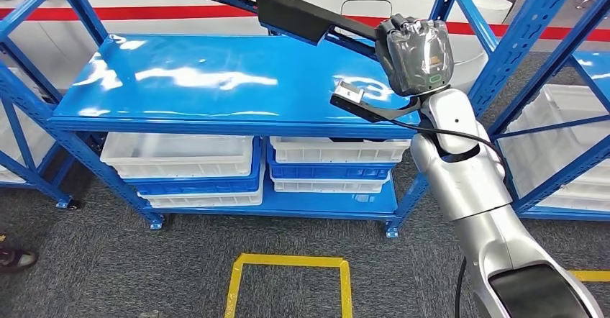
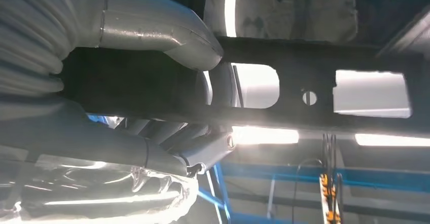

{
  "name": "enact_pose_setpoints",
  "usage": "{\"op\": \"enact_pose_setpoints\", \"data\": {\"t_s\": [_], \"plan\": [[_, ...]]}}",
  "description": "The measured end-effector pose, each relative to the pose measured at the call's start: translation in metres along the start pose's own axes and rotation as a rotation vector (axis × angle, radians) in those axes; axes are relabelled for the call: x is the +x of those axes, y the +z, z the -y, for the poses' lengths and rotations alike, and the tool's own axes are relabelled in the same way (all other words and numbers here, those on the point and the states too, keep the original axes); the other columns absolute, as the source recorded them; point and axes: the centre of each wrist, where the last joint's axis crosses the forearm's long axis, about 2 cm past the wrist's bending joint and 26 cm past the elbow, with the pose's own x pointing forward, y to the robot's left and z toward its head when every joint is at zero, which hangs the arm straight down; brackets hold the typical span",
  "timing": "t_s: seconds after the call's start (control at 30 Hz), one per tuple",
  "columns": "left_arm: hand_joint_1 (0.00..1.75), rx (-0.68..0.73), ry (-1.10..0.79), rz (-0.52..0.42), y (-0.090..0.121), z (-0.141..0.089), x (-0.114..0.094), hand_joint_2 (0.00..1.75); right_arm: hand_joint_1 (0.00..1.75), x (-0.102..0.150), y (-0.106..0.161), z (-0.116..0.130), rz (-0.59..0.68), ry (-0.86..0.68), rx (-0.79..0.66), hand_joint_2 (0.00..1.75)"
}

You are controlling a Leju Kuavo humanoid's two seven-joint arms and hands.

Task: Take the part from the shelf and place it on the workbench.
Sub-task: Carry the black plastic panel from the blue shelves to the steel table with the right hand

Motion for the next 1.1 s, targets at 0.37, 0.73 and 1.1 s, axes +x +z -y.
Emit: {"op": "enact_pose_setpoints", "data": {"t_s": [0.37,0.73,1.1], "plan": [[0.00,-0.011,0.006,0.007,-0.001,0.003,0.004,1.75,1.75,-0.011,-0.012,0.003,-0.006,-0.007,-0.004,1.75],[0.00,-0.001,-0.002,-0.005,-0.001,-0.001,0.001,1.75,1.75,-0.010,-0.009,-0.002,-0.012,-0.019,0.026,1.75],[0.00,0.007,-0.007,0.005,-0.003,-0.001,0.004,1.75,1.75,-0.019,-0.005,0.000,-0.028,-0.001,0.031,1.75]]}}
